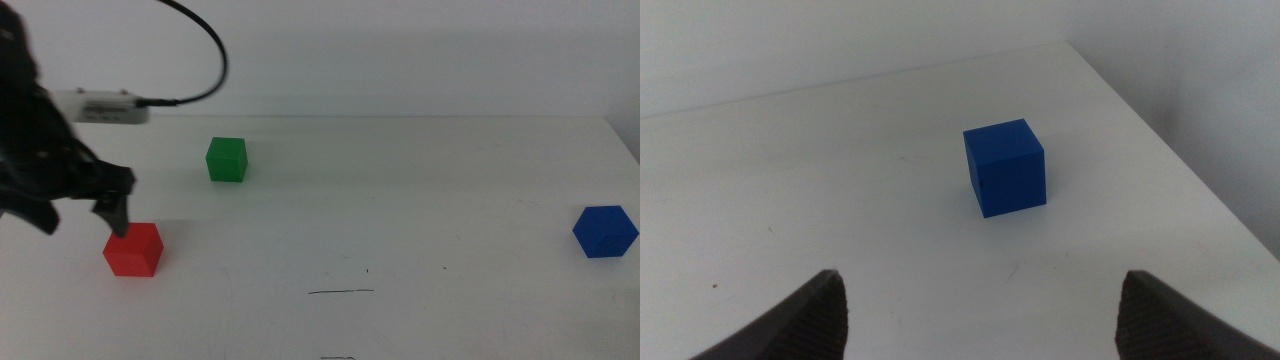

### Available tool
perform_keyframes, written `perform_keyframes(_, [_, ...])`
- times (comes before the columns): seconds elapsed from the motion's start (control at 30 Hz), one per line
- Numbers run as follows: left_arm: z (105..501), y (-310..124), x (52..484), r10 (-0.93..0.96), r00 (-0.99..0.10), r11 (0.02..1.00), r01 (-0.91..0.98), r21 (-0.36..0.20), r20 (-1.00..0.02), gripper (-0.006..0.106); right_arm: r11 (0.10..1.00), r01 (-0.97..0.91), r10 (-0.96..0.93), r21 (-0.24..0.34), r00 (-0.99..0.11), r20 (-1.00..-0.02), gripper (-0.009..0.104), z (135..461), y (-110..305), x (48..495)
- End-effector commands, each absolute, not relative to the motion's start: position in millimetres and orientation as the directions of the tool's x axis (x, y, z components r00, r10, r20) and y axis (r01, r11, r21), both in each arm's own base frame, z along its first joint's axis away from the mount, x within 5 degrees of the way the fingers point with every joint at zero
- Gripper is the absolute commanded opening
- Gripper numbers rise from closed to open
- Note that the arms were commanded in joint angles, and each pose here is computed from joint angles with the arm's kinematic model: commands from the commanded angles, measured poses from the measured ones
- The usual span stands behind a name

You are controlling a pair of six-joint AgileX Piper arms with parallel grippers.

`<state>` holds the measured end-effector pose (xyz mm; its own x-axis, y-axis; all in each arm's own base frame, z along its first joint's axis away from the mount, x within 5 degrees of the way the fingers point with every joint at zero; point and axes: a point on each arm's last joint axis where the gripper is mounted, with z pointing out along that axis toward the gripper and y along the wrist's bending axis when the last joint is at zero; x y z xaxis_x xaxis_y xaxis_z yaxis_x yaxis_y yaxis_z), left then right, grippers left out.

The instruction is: Stack red cubes first, then green, then blue cubes in a specific spot.

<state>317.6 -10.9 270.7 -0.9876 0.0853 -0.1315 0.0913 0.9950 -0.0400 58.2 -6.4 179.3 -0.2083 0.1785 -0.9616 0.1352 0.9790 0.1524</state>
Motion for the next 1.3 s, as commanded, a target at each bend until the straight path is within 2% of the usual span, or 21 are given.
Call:
perform_keyframes(0.0, [284.0, -19.5, 324.7, 0.08, -0.97, 0.996, 0.086, -0.014, -0.228, 0.093, 0.982, 0.123, 0.157, 0.141, -0.139, -0.978, 0.081, 188.6, -6.5, 59.8])
perform_keyframes(0.7, [219.7, -26.5, 369.2, 0.061, -0.967, 0.996, 0.074, -0.044, -0.246, 0.093, 0.982, 0.123, 0.157, 0.141, -0.139, -0.978, 0.081, 188.6, -6.5, 59.8])
perform_keyframes(0.93, [200.9, -31.2, 375.6, 0.063, -0.973, 0.992, 0.085, -0.091, -0.22, 0.091, 0.982, 0.123, 0.157, 0.141, -0.139, -0.978, 0.081, 188.6, -6.5, 59.8])
perform_keyframes(1.07, [197.5, -32.2, 376.3, 0.057, -0.976, 0.991, 0.08, -0.103, -0.211, 0.078, 0.982, 0.123, 0.157, 0.141, -0.139, -0.978, 0.081, 188.6, -6.5, 59.8])
perform_keyframes(1.27, [197.2, -32.0, 375.2, 0.029, -0.98, 0.993, 0.05, -0.107, -0.195, 0.036, 0.982, 0.123, 0.157, 0.141, -0.139, -0.978, 0.081, 188.6, -6.5, 59.8])
